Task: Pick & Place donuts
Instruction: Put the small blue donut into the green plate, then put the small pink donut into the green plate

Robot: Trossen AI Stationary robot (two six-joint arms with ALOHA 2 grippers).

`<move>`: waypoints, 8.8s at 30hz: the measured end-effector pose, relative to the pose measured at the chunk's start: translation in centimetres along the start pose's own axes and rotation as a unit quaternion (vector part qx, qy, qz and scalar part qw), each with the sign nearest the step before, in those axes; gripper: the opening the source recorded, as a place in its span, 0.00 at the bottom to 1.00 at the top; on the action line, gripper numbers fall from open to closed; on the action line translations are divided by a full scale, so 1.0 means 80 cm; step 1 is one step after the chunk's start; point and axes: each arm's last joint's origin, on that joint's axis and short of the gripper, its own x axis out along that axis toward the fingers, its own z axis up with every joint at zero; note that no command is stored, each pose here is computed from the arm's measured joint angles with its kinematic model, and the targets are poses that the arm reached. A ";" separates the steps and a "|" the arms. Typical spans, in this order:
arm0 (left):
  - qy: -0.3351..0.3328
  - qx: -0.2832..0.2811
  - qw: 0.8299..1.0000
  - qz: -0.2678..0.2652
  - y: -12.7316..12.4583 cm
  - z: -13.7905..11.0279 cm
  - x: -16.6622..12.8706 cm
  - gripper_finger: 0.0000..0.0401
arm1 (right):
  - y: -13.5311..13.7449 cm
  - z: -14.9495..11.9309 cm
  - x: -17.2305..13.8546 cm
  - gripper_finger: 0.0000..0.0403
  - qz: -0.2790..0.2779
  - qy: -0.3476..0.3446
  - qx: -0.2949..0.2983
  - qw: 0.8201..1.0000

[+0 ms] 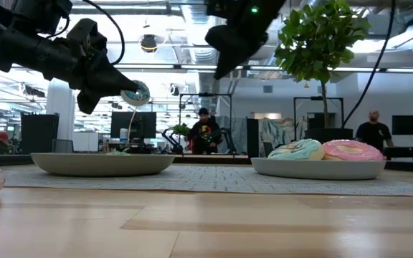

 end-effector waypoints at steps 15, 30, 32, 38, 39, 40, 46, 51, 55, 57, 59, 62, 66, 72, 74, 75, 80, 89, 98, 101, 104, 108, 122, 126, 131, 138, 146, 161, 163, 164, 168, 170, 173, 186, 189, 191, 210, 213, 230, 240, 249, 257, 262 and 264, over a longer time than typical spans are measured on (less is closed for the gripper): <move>0.006 -0.037 0.999 -0.028 -0.003 0.001 0.000 0.08 | -0.050 -0.087 -0.048 0.27 0.019 -0.080 0.090 0.992; 0.060 -0.096 0.992 -0.054 -0.025 -0.020 -0.009 0.08 | -0.067 -0.135 -0.060 0.27 0.026 -0.095 0.132 0.986; 0.057 -0.100 0.992 -0.049 -0.028 -0.022 -0.010 0.08 | -0.067 -0.137 -0.059 0.27 0.026 -0.094 0.131 0.987; 0.066 -0.105 0.992 -0.029 -0.033 -0.033 -0.006 0.08 | -0.065 -0.138 -0.056 0.27 0.026 -0.092 0.129 0.987; 0.070 -0.103 0.992 -0.025 -0.035 -0.034 -0.003 0.08 | -0.065 -0.138 -0.056 0.27 0.026 -0.091 0.129 0.987; 0.073 -0.101 0.992 -0.023 -0.037 -0.034 0.001 0.08 | -0.065 -0.138 -0.056 0.27 0.027 -0.093 0.131 0.987; 0.092 -0.069 0.993 -0.030 -0.058 -0.027 0.028 0.08 | -0.064 -0.137 -0.056 0.27 0.028 -0.094 0.131 0.986; 0.125 -0.057 0.990 -0.039 -0.069 -0.030 0.046 0.08 | -0.064 -0.137 -0.056 0.27 0.028 -0.093 0.130 0.987; 0.164 -0.044 0.985 -0.021 -0.072 -0.037 0.057 0.08 | -0.064 -0.137 -0.056 0.27 0.028 -0.093 0.130 0.987; 0.174 -0.036 0.984 -0.015 -0.074 -0.038 0.062 0.08 | -0.064 -0.137 -0.056 0.27 0.028 -0.093 0.130 0.987; 0.184 -0.025 0.983 -0.004 -0.074 -0.039 0.067 0.08 | -0.064 -0.137 -0.056 0.27 0.029 -0.094 0.131 0.987; 0.196 -0.009 0.980 0.023 -0.069 -0.041 0.071 0.08 | -0.062 -0.137 -0.057 0.27 0.031 -0.095 0.129 0.987; 0.199 -0.006 0.979 0.042 -0.061 -0.040 0.075 0.08 | -0.058 -0.137 -0.061 0.27 0.039 -0.100 0.126 0.986; 0.205 0.015 0.977 0.054 -0.053 -0.038 0.077 0.08 | -0.054 -0.137 -0.065 0.27 0.045 -0.104 0.122 0.986; 0.209 0.016 0.976 0.062 -0.050 -0.038 0.077 0.08 | -0.054 -0.137 -0.065 0.27 0.045 -0.105 0.123 0.986; 0.209 0.018 0.976 0.063 -0.049 -0.038 0.077 0.08 | -0.054 -0.137 -0.065 0.27 0.045 -0.106 0.123 0.986; 0.206 0.038 0.975 0.068 -0.043 -0.035 0.079 0.08 | -0.054 -0.135 -0.065 0.27 0.046 -0.110 0.128 0.985; 0.203 0.058 0.975 0.076 -0.034 -0.030 0.082 0.08 | -0.054 -0.135 -0.065 0.27 0.046 -0.111 0.128 0.984; 0.203 0.063 0.974 0.075 -0.034 -0.030 0.082 0.08 | -0.054 -0.135 -0.065 0.27 0.047 -0.111 0.128 0.984; 0.202 0.068 0.974 0.076 -0.034 -0.030 0.082 0.08 | -0.054 -0.135 -0.065 0.27 0.047 -0.111 0.128 0.984; 0.193 0.072 0.974 0.091 -0.033 -0.029 0.082 0.08 | -0.054 -0.135 -0.065 0.27 0.047 -0.111 0.128 0.984; 0.195 0.075 0.973 0.097 -0.032 -0.030 0.082 0.10 | -0.054 -0.135 -0.065 0.27 0.047 -0.111 0.128 0.984; 0.208 0.076 0.969 0.105 -0.030 -0.033 0.080 0.18 | -0.054 -0.135 -0.065 0.27 0.047 -0.111 0.129 0.984; 0.210 0.075 0.969 0.104 -0.030 -0.033 0.080 0.18 | -0.054 -0.135 -0.065 0.27 0.047 -0.111 0.129 0.984; 0.213 0.068 0.970 0.098 -0.030 -0.033 0.080 0.18 | -0.054 -0.135 -0.065 0.27 0.047 -0.111 0.129 0.984; 0.214 0.070 0.970 0.090 -0.036 -0.036 0.078 0.18 | -0.054 -0.135 -0.065 0.27 0.047 -0.111 0.129 0.984; 0.206 0.073 0.970 0.104 -0.038 -0.039 0.077 0.18 | -0.054 -0.135 -0.065 0.27 0.047 -0.111 0.129 0.984; 0.217 0.090 0.967 0.100 -0.040 -0.049 0.096 0.18 | -0.054 -0.134 -0.065 0.27 0.048 -0.113 0.131 0.984; 0.221 0.094 0.965 0.102 -0.040 -0.050 0.095 0.18 | -0.054 -0.134 -0.065 0.27 0.048 -0.113 0.131 0.984; 0.223 0.095 0.965 0.103 -0.039 -0.050 0.095 0.18 | -0.054 -0.134 -0.065 0.27 0.048 -0.113 0.131 0.984; 0.232 0.098 0.962 0.109 -0.038 -0.052 0.094 0.18 | -0.054 -0.134 -0.065 0.27 0.048 -0.113 0.131 0.984; 0.232 0.099 0.961 0.110 -0.038 -0.052 0.094 0.18 | -0.054 -0.134 -0.065 0.27 0.048 -0.113 0.131 0.984; 0.233 0.100 0.961 0.112 -0.037 -0.053 0.094 0.20 | -0.054 -0.134 -0.065 0.27 0.048 -0.113 0.131 0.984; 0.230 0.106 0.960 0.122 -0.036 -0.052 0.094 0.35 | -0.054 -0.134 -0.065 0.27 0.049 -0.113 0.131 0.984; 0.229 0.105 0.960 0.124 -0.033 -0.051 0.094 0.36 | -0.053 -0.134 -0.065 0.27 0.060 -0.112 0.131 0.983; 0.229 0.108 0.959 0.126 -0.032 -0.050 0.095 0.37 | -0.053 -0.134 -0.065 0.27 0.064 -0.112 0.130 0.983; 0.244 0.111 0.955 0.129 -0.028 -0.051 0.094 0.46 | -0.052 -0.134 -0.065 0.27 0.072 -0.111 0.129 0.983; 0.244 0.110 0.955 0.129 -0.028 -0.051 0.094 0.48 | -0.052 -0.134 -0.065 0.27 0.072 -0.111 0.129 0.983; 0.245 0.109 0.955 0.128 -0.028 -0.051 0.094 0.62 | -0.052 -0.134 -0.065 0.27 0.072 -0.111 0.129 0.983; 0.246 0.122 0.953 0.125 -0.028 -0.051 0.094 0.62 | -0.052 -0.134 -0.065 0.27 0.073 -0.111 0.129 0.983; 0.249 0.168 0.947 0.116 -0.028 -0.051 0.094 0.62 | -0.052 -0.132 -0.066 0.27 0.076 -0.119 0.136 0.981; 0.244 0.214 0.938 0.124 -0.027 -0.050 0.094 0.62 | -0.052 -0.132 -0.066 0.27 0.076 -0.118 0.136 0.981; 0.240 0.242 0.932 0.120 -0.027 -0.049 0.095 0.62 | -0.052 -0.132 -0.066 0.27 0.076 -0.118 0.136 0.981; 0.238 0.249 0.931 0.120 -0.030 -0.046 0.097 0.62 | -0.052 -0.132 -0.066 0.27 0.076 -0.118 0.136 0.981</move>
